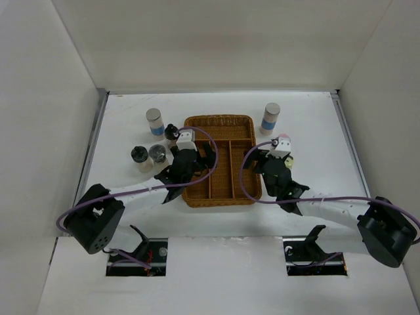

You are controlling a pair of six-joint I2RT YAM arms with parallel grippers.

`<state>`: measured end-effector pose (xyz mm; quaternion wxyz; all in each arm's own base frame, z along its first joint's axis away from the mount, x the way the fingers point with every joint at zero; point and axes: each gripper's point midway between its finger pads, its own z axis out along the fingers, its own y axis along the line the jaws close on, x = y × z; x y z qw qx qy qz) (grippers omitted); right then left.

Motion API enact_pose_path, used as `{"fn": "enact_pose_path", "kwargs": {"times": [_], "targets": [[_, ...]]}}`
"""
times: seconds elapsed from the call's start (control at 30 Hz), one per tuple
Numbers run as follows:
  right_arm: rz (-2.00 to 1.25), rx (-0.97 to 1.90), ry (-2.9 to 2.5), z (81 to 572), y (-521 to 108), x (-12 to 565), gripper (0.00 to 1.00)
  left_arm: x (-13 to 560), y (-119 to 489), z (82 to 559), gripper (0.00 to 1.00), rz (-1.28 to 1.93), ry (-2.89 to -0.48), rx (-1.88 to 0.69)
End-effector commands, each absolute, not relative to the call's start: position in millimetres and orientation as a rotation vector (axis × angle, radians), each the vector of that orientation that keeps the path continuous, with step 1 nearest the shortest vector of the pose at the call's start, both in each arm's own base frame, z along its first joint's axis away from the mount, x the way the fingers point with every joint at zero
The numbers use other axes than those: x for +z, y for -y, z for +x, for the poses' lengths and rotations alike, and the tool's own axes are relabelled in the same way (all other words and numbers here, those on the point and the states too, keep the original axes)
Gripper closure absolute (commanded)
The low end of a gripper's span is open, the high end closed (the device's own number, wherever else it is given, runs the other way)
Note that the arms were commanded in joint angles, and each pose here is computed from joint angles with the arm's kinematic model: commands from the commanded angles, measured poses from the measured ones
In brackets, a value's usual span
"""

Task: Organize the condiment bottles

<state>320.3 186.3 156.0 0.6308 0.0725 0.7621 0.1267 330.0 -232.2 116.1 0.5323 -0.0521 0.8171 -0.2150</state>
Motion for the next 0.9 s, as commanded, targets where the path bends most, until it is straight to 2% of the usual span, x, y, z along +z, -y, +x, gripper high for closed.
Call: {"fn": "enact_pose_path", "kwargs": {"times": [0.0,0.27,0.3,0.33,0.4,0.43,0.47,0.53,0.63,0.67,0.73,0.77,0.8,0.87], "targets": [[0.192,0.373,-1.673,320,-194,175,0.0,159,224,340,0.0,-0.145,-1.843,-0.49],[0.201,0.427,-1.641,315,-194,181,0.0,192,202,340,0.0,-0.161,-1.769,-0.422],[0.19,0.446,-1.638,313,-197,184,0.04,196,199,339,0.0,-0.16,-1.763,-0.412],[0.182,0.469,-1.632,310,-200,187,0.14,202,196,339,0.0,-0.17,-1.75,-0.402],[0.184,0.49,-1.622,307,-200,191,0.49,215,184,339,0.0,-0.203,-1.724,-0.37],[0.185,0.492,-1.625,307,-200,190,0.64,224,176,339,0.0,-0.22,-1.706,-0.347],[0.186,0.495,-1.631,306,-201,189,0.74,233,165,338,0.0,-0.241,-1.686,-0.318],[0.185,0.499,-1.65,305,-203,188,0.87,245,143,338,0.0,-0.3,-1.652,-0.262],[0.173,0.487,-1.688,306,-208,181,0.9,256,116,342,0.0,-0.361,-1.642,-0.201],[0.167,0.484,-1.699,307,-210,177,0.89,258,111,343,0.08,-0.367,-1.649,-0.188],[0.148,0.5,-1.722,306,-216,170,0.86,261,101,344,0.5,-0.399,-1.644,-0.164],[0.143,0.513,-1.727,305,-218,169,0.84,262,94,345,0.58,-0.429,-1.637,-0.149],[0.141,0.523,-1.729,304,-219,168,0.81,261,88,347,0.59,-0.451,-1.637,-0.134],[0.154,0.535,-1.725,305,-218,168,0.75,259,79,354,0.52,-0.468,-1.661,-0.082]]}}
